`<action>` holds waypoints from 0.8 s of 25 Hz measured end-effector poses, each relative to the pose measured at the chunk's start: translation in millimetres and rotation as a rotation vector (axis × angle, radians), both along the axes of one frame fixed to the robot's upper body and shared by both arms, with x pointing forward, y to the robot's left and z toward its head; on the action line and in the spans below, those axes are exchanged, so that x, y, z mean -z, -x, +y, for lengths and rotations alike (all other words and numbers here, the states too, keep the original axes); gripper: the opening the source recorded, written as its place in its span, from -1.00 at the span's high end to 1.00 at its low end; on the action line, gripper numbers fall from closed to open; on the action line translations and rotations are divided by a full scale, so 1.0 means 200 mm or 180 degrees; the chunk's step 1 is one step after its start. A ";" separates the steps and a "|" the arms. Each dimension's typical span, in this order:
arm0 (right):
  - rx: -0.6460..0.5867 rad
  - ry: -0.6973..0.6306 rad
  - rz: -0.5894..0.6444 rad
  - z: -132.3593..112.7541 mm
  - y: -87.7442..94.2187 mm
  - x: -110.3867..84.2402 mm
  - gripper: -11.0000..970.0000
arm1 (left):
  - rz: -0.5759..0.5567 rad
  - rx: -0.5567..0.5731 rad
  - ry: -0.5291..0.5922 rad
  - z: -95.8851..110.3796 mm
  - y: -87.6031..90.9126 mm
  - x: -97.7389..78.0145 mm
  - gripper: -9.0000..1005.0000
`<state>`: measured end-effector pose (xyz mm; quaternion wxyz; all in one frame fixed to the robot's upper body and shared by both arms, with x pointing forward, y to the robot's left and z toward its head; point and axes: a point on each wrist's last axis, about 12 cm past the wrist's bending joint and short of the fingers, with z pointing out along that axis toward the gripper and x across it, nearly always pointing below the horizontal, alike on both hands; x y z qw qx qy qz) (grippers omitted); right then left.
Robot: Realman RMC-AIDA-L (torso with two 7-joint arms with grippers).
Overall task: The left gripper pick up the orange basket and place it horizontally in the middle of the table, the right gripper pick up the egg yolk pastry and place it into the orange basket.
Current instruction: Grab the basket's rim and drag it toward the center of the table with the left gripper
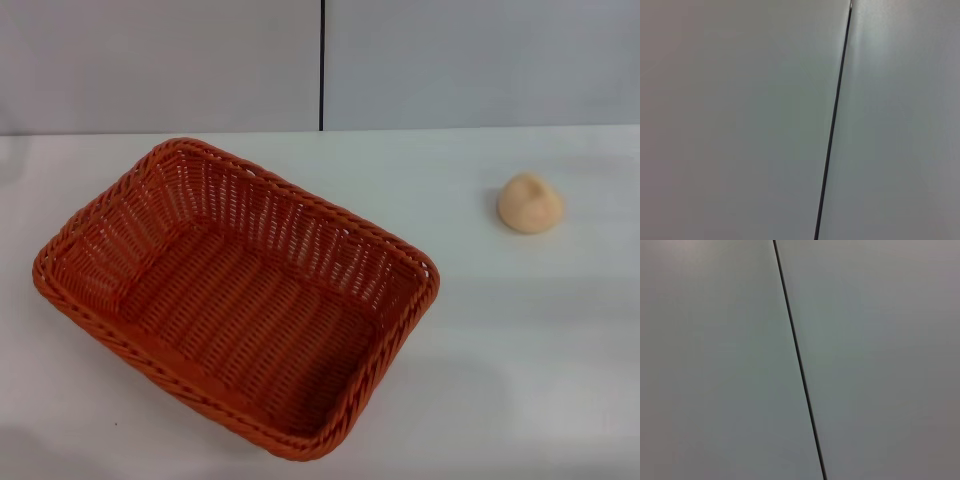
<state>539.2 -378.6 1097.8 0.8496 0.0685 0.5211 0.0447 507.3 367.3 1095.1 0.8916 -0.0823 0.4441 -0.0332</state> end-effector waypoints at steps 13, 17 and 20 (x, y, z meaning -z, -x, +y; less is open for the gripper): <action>0.0029 0.0021 -0.0273 -0.01 0.14 0.01 -0.32 | 0.0003 0.0037 0.0105 -0.02 0.05 0.03 -0.63; 0.0110 -0.0052 -0.0323 -0.02 0.19 0.03 -0.32 | 0.0014 0.0078 0.0101 -0.03 0.05 0.04 -0.63; 0.0177 -0.0098 -0.0316 -0.04 0.23 0.05 -0.32 | 0.0021 0.0200 0.0166 -0.03 0.05 0.04 -0.63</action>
